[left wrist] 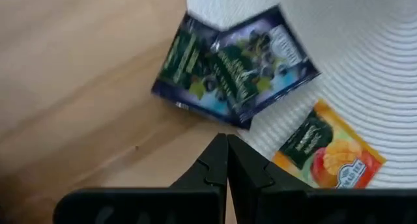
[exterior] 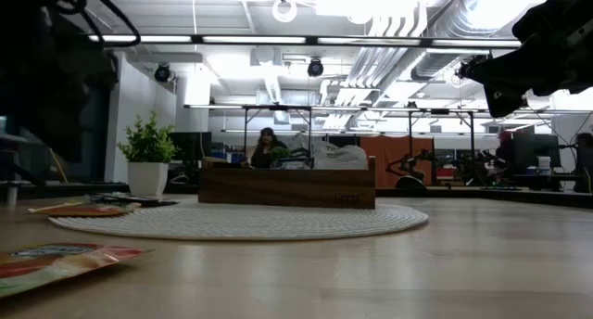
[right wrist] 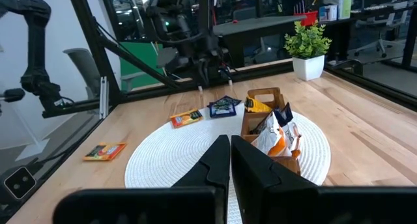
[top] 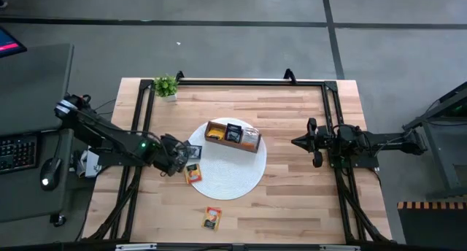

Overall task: Pick & Place Tea
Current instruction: Put the blue tea bag into the middle section of the wooden organizer

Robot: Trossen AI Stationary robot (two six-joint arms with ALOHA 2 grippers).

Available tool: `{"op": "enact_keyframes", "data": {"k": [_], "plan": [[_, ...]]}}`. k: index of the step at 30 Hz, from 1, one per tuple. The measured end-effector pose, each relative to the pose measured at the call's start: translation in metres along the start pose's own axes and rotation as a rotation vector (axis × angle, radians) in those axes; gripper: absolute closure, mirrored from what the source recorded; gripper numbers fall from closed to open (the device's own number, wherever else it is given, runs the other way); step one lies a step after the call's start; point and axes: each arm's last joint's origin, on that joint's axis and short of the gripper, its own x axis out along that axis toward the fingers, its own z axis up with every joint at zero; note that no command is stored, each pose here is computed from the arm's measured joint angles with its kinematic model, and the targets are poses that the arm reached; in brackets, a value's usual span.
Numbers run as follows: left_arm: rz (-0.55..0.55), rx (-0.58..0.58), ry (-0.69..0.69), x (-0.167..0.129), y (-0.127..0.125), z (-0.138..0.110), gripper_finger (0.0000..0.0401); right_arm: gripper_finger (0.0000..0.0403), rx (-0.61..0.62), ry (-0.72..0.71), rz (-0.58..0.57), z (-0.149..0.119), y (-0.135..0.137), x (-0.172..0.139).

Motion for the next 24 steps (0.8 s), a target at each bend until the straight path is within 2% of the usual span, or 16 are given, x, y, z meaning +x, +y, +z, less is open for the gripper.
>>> {"op": "enact_keyframes", "data": {"k": [3,6,9,13,18,21,24], "plan": [[-0.089,-0.073,0.020,0.004,0.009,-0.003,0.0399,0.0391,0.000,0.000,0.000,0.000,0.000,0.000],[-0.151,-0.149,0.028,0.005,0.019,-0.005,0.0379,0.0391,0.000,-0.001,0.000,0.000,0.000,0.000],[-0.197,-0.240,0.013,0.003,0.027,-0.005,0.0338,0.0391,0.000,-0.002,0.001,0.000,0.000,0.000],[-0.237,-0.330,-0.027,-0.002,0.033,-0.002,0.0259,0.0391,0.000,-0.001,0.001,0.000,0.000,0.000],[-0.262,-0.500,-0.087,-0.006,0.036,0.004,0.0168,0.0391,0.000,-0.003,0.001,0.000,0.000,0.000],[-0.249,-0.549,-0.079,-0.004,0.038,0.010,0.0137,0.0391,0.000,-0.004,0.001,0.000,0.000,0.000],[-0.253,-0.573,-0.062,-0.001,0.037,0.016,0.0127,0.0391,0.000,-0.004,0.001,0.000,0.000,0.000]]}}
